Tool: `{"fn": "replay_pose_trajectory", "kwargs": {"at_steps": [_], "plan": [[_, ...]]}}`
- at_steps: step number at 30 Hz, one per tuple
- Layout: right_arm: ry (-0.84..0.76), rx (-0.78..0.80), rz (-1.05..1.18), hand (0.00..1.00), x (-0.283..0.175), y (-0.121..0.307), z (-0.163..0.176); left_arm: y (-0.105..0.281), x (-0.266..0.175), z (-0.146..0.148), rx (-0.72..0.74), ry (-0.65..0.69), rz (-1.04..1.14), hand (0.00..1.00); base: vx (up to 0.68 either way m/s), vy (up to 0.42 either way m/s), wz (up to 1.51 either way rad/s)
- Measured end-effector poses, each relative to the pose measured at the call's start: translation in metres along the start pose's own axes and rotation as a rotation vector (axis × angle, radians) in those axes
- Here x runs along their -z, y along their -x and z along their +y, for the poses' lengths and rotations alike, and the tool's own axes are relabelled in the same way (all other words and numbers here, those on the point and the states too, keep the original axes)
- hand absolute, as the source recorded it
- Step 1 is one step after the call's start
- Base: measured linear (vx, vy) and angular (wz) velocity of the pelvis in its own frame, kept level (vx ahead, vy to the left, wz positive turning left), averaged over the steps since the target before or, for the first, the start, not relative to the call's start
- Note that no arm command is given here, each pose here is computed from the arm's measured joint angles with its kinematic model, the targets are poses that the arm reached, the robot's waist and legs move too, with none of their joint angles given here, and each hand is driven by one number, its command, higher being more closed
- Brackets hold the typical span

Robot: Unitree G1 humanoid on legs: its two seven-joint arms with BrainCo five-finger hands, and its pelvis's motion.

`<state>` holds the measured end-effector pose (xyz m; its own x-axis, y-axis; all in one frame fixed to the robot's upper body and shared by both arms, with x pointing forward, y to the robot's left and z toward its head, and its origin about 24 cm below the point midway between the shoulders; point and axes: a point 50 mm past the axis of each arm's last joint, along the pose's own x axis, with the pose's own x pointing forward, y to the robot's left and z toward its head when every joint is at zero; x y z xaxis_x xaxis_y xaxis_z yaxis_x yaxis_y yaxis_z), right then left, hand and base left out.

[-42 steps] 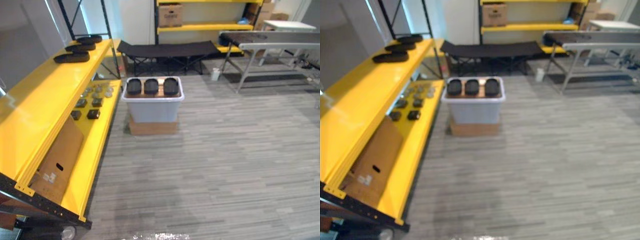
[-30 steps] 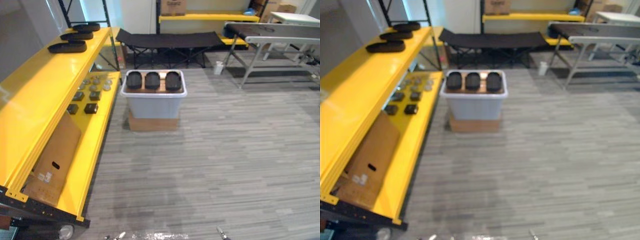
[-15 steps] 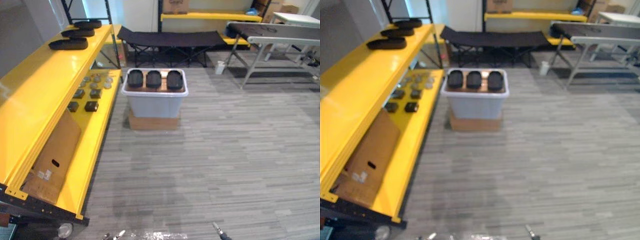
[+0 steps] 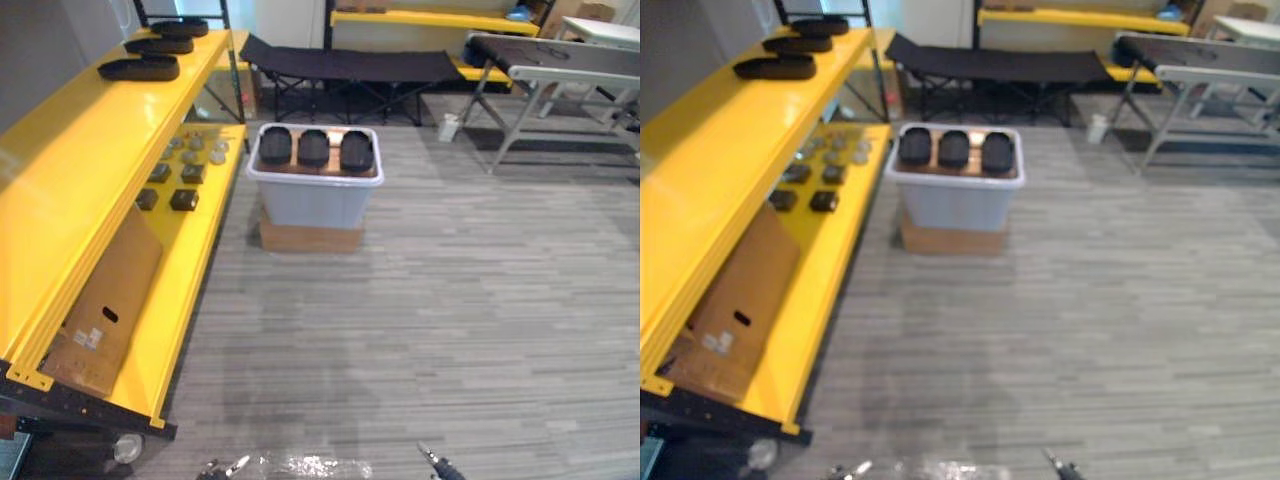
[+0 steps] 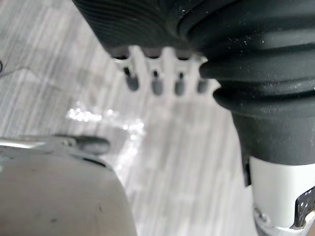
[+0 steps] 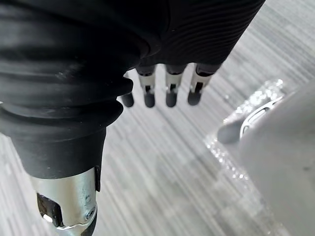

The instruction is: Walk over and take plastic housings, then place them on the shelf

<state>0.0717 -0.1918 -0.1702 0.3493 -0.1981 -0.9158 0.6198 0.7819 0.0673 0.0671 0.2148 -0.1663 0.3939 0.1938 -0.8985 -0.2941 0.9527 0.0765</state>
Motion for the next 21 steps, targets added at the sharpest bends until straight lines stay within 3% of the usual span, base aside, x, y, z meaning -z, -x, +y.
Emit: {"fn": "replay_pose_trajectory", "kwargs": {"at_steps": [3, 8, 12, 17, 21], "plan": [[-0.010, -0.004, -0.061, 0.00, -0.017, -0.002, -0.001, -0.003, -0.009, -0.010, 0.033, -0.041, -0.021, 0.00, 0.00, 0.076, 0.08], [-0.025, -0.016, -0.062, 0.00, -0.015, -0.001, 0.003, -0.005, -0.021, -0.002, 0.025, -0.138, -0.043, 0.00, 0.11, 0.055, -0.13], [-0.020, 0.005, -0.042, 0.00, -0.008, 0.001, -0.006, -0.009, -0.043, -0.021, 0.061, -0.128, -0.099, 0.00, 0.31, -0.062, 0.10], [-0.046, 0.077, 0.044, 0.00, 0.025, 0.011, -0.038, -0.008, -0.044, -0.038, 0.076, 0.021, -0.123, 0.00, 0.46, -0.249, 0.15], [-0.003, 0.075, 0.013, 0.00, 0.012, 0.009, -0.041, -0.006, -0.039, -0.036, 0.043, 0.175, -0.122, 0.00, 0.53, -0.316, 0.14]]}}
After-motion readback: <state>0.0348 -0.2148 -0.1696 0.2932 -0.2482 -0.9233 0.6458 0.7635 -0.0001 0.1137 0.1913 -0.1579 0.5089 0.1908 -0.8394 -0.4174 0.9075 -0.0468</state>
